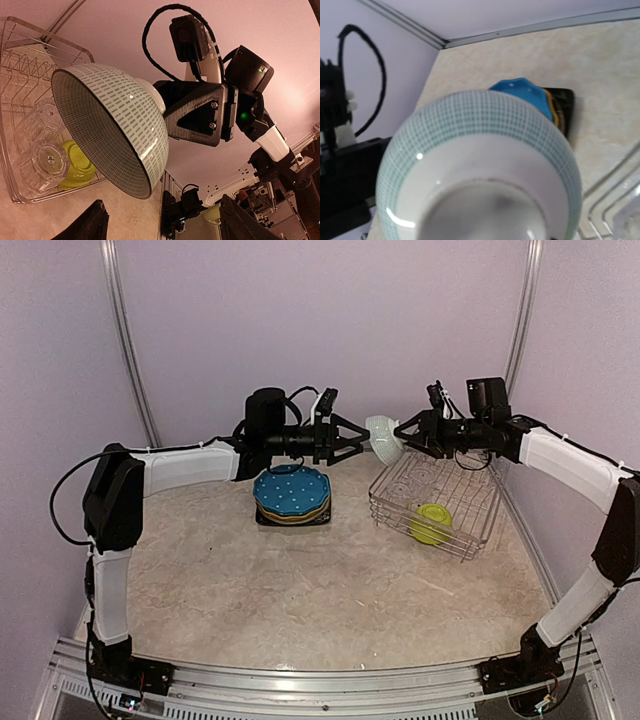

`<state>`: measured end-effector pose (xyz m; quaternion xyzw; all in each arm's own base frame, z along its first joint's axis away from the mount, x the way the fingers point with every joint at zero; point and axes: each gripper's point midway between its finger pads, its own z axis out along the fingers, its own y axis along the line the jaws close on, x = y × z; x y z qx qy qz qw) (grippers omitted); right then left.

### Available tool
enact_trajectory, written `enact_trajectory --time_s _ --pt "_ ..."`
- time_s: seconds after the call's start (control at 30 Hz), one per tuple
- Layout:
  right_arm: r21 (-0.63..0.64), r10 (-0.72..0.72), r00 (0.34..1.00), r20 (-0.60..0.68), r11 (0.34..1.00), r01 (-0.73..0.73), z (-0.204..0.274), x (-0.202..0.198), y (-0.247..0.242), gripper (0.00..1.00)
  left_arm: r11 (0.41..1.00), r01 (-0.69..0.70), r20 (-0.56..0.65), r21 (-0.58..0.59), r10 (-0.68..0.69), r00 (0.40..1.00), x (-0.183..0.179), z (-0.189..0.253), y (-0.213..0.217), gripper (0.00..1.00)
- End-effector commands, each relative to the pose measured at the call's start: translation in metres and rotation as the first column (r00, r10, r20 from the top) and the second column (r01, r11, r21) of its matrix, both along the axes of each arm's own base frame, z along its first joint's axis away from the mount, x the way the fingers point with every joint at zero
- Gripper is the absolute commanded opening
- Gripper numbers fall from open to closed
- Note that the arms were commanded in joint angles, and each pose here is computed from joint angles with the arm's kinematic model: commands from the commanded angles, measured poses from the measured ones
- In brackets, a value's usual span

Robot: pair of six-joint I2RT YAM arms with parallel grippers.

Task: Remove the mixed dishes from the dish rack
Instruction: Pass from the right arm to the left

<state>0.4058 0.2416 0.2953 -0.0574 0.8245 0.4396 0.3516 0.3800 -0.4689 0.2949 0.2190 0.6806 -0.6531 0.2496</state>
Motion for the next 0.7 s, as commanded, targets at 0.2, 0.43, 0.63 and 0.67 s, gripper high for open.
enact_trajectory --time_s 0.2,0.43,0.63,0.67 --pt "0.104 0.106 0.991 0.087 0.988 -0.114 0.024 -0.008 0.033 0.21 0.993 0.084 0.04 -0.084 -0.081 0.996 -0.013 0.022 -0.004 0.51" --pt "0.136 0.128 0.988 0.091 0.981 -0.14 0.024 -0.012 0.039 0.21 0.987 0.115 0.031 -0.112 -0.112 0.993 -0.018 0.026 0.001 0.34" --pt "0.168 0.146 0.983 0.107 0.972 -0.163 0.027 -0.015 0.042 0.21 0.985 0.106 0.026 -0.137 -0.104 0.994 -0.014 0.034 0.007 0.12" --pt "0.173 0.15 0.983 0.108 0.971 -0.167 0.027 -0.016 0.042 0.21 0.985 0.104 0.026 -0.138 -0.102 0.994 -0.014 0.034 0.008 0.07"
